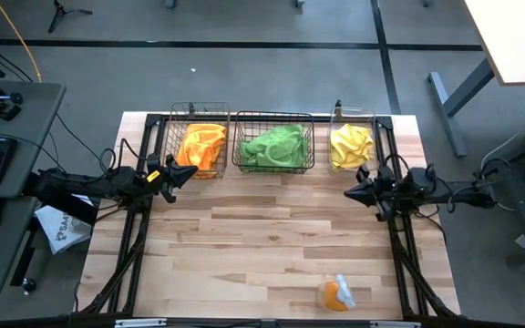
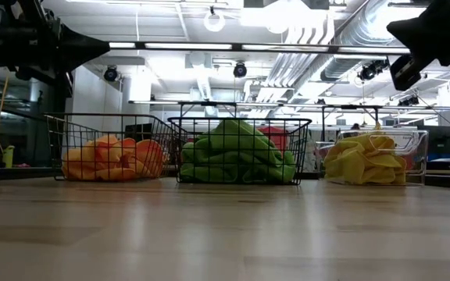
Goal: Sort microfiber towel by color & place in baskets
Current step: Return to Home Position
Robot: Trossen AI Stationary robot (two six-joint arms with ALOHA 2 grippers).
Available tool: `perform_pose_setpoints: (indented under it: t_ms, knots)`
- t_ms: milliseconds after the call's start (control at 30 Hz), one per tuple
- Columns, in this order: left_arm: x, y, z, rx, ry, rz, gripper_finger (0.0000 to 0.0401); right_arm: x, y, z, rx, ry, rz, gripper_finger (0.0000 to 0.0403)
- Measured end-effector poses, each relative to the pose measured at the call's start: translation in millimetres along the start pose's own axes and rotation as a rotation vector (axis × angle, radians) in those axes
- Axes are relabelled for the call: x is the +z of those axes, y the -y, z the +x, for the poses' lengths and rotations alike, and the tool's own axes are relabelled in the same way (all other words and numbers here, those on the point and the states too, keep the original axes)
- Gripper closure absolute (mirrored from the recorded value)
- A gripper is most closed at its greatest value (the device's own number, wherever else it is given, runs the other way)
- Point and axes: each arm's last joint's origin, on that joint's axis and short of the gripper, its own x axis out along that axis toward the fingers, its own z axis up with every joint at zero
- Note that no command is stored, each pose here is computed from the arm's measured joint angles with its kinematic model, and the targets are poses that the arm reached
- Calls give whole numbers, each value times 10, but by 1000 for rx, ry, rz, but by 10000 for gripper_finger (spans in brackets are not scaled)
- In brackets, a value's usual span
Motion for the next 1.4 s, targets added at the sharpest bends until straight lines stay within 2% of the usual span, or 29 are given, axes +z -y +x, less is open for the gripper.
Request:
perform_pose_setpoints:
  t_ms: [67, 133, 300, 500, 1400]
  knots:
    - [0, 0, 0, 0, 0, 0, 398, -104, 41, 17, 18, 29, 3, 403]
    - [-1, 0, 1, 0, -1, 0, 398, -136, 58, 19, -11, -11, 2, 403]
    - [-4, -2, 1, 2, -4, 2, 398, -129, 59, 16, -17, -10, -69, 403]
    - [-13, -6, 1, 6, -12, 6, 398, -226, 128, 6, -151, -90, -67, 403]
    - [-14, -6, 1, 6, -13, 6, 398, -237, 121, 7, -131, -107, -63, 402]
